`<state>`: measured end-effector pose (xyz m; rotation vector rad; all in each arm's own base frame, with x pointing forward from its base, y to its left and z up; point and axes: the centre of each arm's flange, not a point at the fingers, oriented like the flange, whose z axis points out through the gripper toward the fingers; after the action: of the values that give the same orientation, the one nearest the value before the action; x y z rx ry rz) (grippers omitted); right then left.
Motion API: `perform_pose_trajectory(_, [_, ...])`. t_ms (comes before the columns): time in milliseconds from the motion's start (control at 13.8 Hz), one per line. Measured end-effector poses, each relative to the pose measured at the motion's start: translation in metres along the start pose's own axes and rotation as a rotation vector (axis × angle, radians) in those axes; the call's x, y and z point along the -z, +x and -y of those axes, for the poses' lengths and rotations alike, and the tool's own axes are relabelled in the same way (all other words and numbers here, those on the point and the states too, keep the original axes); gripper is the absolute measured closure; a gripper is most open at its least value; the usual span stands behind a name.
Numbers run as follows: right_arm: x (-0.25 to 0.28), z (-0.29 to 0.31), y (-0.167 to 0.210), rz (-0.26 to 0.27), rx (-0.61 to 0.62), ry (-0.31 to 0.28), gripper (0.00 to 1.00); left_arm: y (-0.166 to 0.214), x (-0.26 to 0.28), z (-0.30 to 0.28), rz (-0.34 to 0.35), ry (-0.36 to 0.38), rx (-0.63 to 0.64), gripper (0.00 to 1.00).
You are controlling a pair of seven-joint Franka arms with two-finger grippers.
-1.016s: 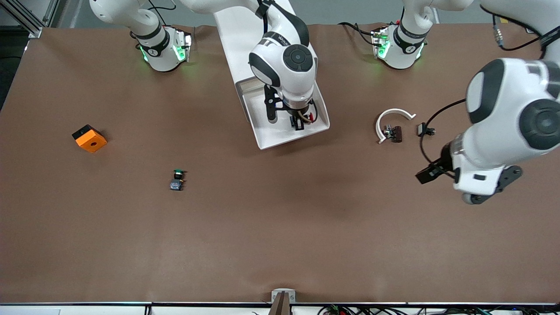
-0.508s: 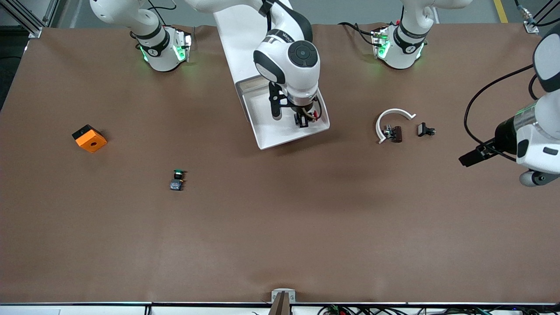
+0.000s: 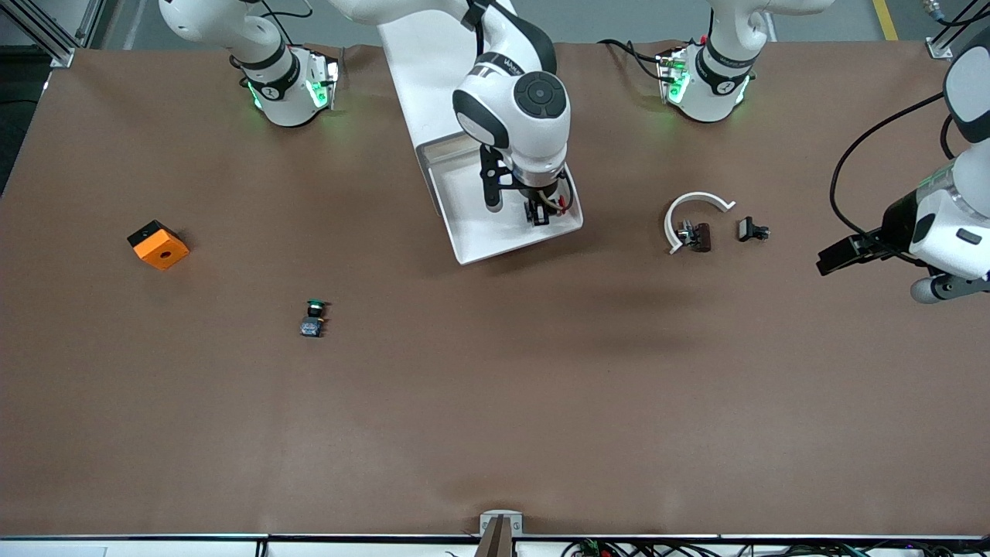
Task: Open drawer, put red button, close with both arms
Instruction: 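Lower the button into the drawer while the left gripper withdraws, then open the right gripper and withdraw it from the drawer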
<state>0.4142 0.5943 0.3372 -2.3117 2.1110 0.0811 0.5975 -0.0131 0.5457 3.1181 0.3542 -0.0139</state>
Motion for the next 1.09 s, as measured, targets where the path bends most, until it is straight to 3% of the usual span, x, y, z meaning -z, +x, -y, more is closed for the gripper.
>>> perform_pose_trajectory(290, [0.010, 0.011, 0.005, 0.005, 0.009, 0.018, 0.04, 0.001, -0.002, 0.001, -0.011, -0.003, -0.016, 0.00])
perform_pose_trajectory(363, [0.013, 0.016, 0.009, 0.000, 0.021, 0.015, 0.00, 0.000, -0.002, 0.000, -0.011, -0.003, -0.019, 0.00])
perform_pose_trajectory(508, [0.025, 0.027, 0.019, -0.021, 0.085, -0.007, 0.00, -0.001, -0.004, -0.004, -0.008, -0.003, -0.025, 0.00])
perform_pose_trajectory(726, [0.044, 0.034, 0.037, -0.064, 0.393, -0.090, 0.00, -0.003, -0.010, -0.010, 0.002, 0.000, -0.036, 0.00])
perform_pose_trajectory(1088, [0.096, 0.076, 0.119, -0.015, 0.679, -0.207, 0.00, -0.004, -0.011, -0.017, 0.004, 0.000, -0.047, 0.00])
